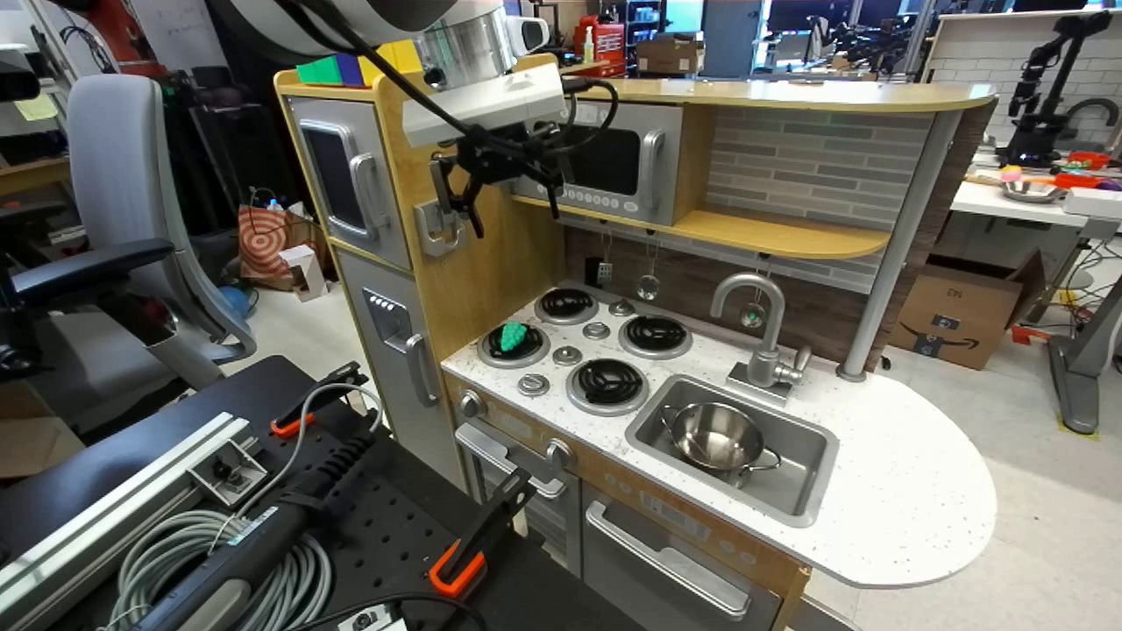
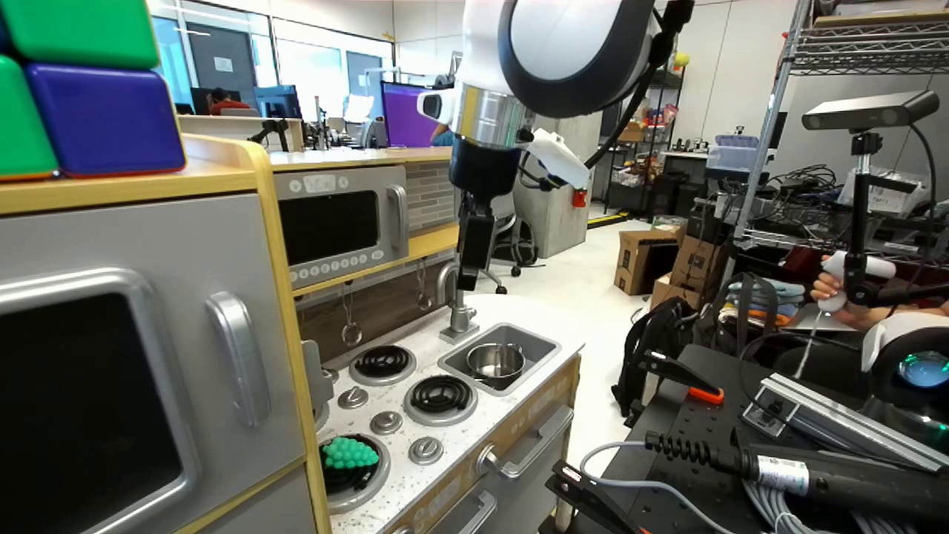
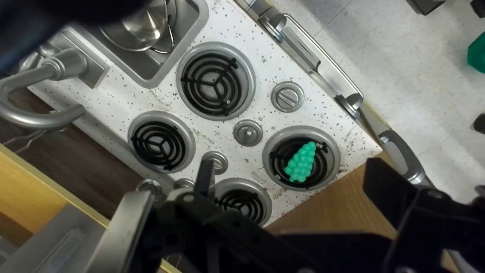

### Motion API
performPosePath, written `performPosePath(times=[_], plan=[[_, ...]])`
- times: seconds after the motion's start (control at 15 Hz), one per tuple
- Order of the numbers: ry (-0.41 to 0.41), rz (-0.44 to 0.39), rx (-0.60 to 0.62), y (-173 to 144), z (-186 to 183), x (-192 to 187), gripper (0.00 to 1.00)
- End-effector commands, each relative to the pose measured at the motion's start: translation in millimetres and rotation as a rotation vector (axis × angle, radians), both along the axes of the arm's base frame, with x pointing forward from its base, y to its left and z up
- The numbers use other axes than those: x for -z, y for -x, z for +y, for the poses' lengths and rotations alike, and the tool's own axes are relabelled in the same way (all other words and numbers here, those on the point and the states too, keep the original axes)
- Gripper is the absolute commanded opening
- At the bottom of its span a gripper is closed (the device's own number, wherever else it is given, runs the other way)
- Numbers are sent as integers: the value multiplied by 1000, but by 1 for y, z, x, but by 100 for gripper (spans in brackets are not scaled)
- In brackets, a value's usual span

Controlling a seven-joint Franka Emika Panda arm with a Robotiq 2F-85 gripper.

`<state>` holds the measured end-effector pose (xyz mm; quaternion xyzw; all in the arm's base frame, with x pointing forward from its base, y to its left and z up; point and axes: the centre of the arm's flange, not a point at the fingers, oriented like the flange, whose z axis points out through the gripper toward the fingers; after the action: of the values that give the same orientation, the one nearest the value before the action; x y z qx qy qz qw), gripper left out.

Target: Pick up the grapes from the top of the stove and put them inside the silver pot in the sink

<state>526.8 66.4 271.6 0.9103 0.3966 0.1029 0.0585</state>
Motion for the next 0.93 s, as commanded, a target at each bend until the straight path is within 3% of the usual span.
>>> performPosePath(times=[0.0, 0.13, 0.53, 0.67, 0.87], plan=[[-110, 1, -49, -24, 15, 35, 100], [-142, 14, -29, -38, 28, 59, 100], [-61, 55, 16, -93, 38, 131, 100], [-43, 76, -9, -102, 43, 148, 100], [-32, 45, -106, -97, 64, 161, 100]])
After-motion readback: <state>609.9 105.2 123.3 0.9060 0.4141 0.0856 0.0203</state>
